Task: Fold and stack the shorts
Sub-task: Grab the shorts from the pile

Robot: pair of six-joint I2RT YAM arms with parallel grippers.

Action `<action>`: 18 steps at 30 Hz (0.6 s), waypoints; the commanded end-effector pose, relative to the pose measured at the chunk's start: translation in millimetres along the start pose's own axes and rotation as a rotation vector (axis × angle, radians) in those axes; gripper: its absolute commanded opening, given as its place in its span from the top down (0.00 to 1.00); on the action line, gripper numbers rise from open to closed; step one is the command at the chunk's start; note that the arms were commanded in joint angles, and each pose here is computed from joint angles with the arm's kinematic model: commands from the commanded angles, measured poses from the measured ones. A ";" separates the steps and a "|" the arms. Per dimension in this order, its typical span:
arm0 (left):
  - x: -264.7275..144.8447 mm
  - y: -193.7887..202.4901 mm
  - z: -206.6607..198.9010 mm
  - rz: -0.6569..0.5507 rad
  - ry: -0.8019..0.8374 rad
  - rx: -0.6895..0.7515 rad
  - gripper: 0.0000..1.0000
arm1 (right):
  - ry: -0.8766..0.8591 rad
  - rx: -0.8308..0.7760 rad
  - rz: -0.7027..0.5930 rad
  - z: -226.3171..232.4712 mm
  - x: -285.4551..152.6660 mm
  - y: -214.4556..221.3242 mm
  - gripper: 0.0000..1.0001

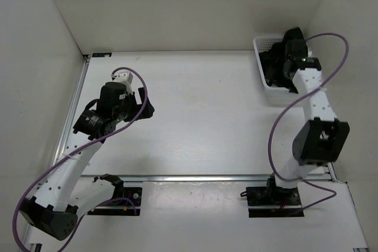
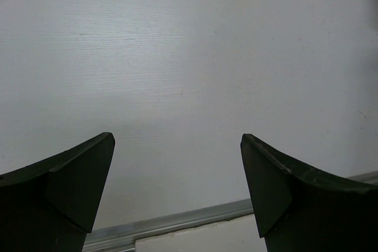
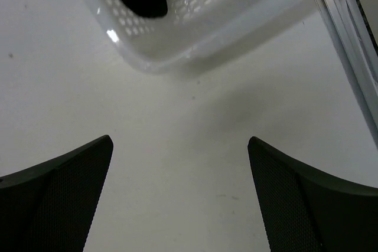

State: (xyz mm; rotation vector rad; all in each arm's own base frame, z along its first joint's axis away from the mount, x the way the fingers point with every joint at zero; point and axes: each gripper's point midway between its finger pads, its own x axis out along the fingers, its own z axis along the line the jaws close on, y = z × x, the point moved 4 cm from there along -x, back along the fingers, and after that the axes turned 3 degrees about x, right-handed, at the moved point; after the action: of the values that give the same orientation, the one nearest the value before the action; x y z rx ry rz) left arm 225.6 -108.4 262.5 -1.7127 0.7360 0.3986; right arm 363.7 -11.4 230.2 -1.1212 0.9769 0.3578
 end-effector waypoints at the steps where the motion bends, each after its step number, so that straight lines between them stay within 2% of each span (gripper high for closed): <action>1: -7.3 -12.8 6.4 -0.069 -0.066 -0.055 0.00 | -0.117 0.095 0.057 4.5 22.7 -32.6 0.00; 2: -5.3 -11.5 10.8 -0.073 -0.096 -0.064 0.00 | -0.099 0.100 0.085 4.3 41.5 -34.3 0.01; 4: -2.0 -11.1 12.8 -0.067 -0.113 -0.063 0.00 | -0.104 0.116 0.040 13.7 49.0 -59.2 0.01; 5: 0.5 -11.2 14.6 -0.066 -0.131 -0.071 0.00 | -0.089 0.113 0.072 17.4 72.6 -58.7 0.01; 6: 1.6 -14.6 17.2 -0.076 -0.157 -0.071 0.00 | -0.099 0.133 0.038 20.5 74.1 -77.2 0.01; 9: 9.4 -15.9 19.7 -0.062 -0.188 -0.067 0.00 | -0.081 0.165 0.097 22.6 121.2 -80.9 0.01; 10: 11.2 -18.0 18.8 -0.059 -0.190 -0.066 0.00 | -0.099 0.178 0.058 28.8 122.5 -96.7 0.01; 11: 12.7 -20.2 17.8 -0.058 -0.190 -0.066 0.00 | -0.076 0.200 0.089 24.6 147.8 -92.0 0.01; 13: 21.3 -19.2 16.1 -0.028 -0.192 -0.062 0.00 | -0.064 0.230 0.054 22.5 159.0 -105.9 0.03; 14: 24.7 -17.4 15.4 -0.013 -0.188 -0.061 0.00 | -0.046 0.252 0.076 18.1 179.5 -101.2 0.04; 18: 32.1 -29.7 9.9 -0.012 -0.189 -0.061 0.00 | 0.000 0.278 0.071 11.1 212.8 -101.1 0.08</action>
State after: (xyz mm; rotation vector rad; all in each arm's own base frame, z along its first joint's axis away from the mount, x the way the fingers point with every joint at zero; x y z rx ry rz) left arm 260.8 -102.9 240.0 -1.6737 0.6349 0.6083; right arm 549.1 -77.3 116.8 -0.8639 1.0288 0.3311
